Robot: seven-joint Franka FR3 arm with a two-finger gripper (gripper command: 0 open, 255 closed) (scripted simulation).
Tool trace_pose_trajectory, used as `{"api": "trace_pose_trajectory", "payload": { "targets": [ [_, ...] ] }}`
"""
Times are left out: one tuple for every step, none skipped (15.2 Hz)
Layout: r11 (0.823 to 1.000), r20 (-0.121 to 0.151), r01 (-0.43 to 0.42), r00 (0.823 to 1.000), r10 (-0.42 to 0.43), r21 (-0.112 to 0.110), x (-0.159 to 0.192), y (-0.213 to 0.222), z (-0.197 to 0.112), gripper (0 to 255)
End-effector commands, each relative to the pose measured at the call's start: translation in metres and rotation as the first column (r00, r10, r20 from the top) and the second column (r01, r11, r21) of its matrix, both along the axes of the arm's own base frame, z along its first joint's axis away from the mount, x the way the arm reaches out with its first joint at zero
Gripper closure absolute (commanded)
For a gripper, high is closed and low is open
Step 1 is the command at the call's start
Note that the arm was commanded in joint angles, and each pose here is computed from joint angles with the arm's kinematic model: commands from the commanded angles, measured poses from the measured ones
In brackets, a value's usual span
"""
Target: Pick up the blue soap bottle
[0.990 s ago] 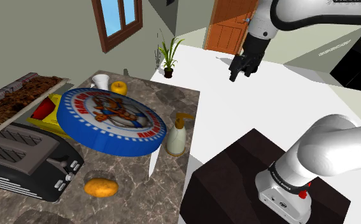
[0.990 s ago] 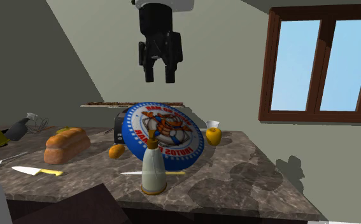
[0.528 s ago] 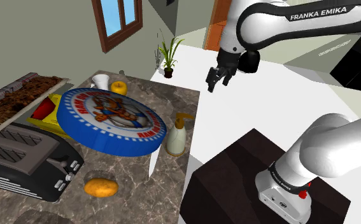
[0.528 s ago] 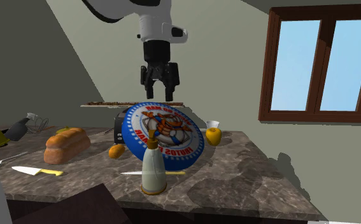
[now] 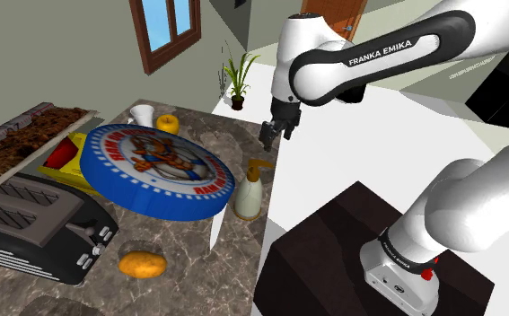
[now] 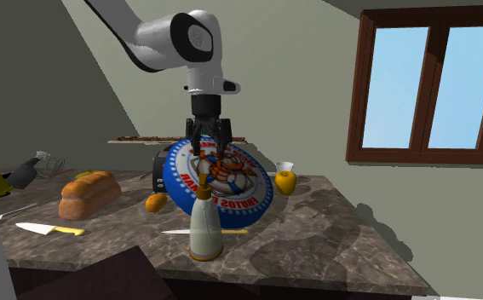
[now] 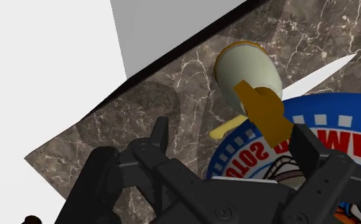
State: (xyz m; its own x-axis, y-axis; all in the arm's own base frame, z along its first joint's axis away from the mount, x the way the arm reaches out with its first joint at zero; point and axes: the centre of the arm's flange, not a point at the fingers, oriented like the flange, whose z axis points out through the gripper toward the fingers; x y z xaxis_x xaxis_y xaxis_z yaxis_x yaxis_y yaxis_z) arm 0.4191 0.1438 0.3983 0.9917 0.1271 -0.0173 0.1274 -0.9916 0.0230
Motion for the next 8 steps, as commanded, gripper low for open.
{"api": "trace_pose_trajectory", "payload": {
  "targets": [
    [1.000,-0.006,-0.025,1.000,0.025,-0.003,0.009,0.019,-0.018,0],
    [0.999,-0.010,-0.037,0.999,0.037,-0.005,0.013,0.028,-0.026,0],
    [0.999,-0.013,-0.049,0.999,0.049,-0.008,0.016,0.038,-0.035,0],
    [0.998,-0.017,-0.061,0.998,0.061,-0.010,0.020,0.048,-0.044,0],
    [0.997,-0.020,-0.073,0.997,0.073,-0.012,0.024,0.057,-0.053,0],
    [0.997,-0.022,-0.081,0.996,0.081,-0.013,0.026,0.063,-0.059,0],
    [0.997,-0.022,-0.081,0.996,0.081,-0.013,0.026,0.063,-0.065,0],
    [0.997,-0.022,-0.081,0.996,0.081,-0.013,0.026,0.063,-0.070,0]
  ]
}}
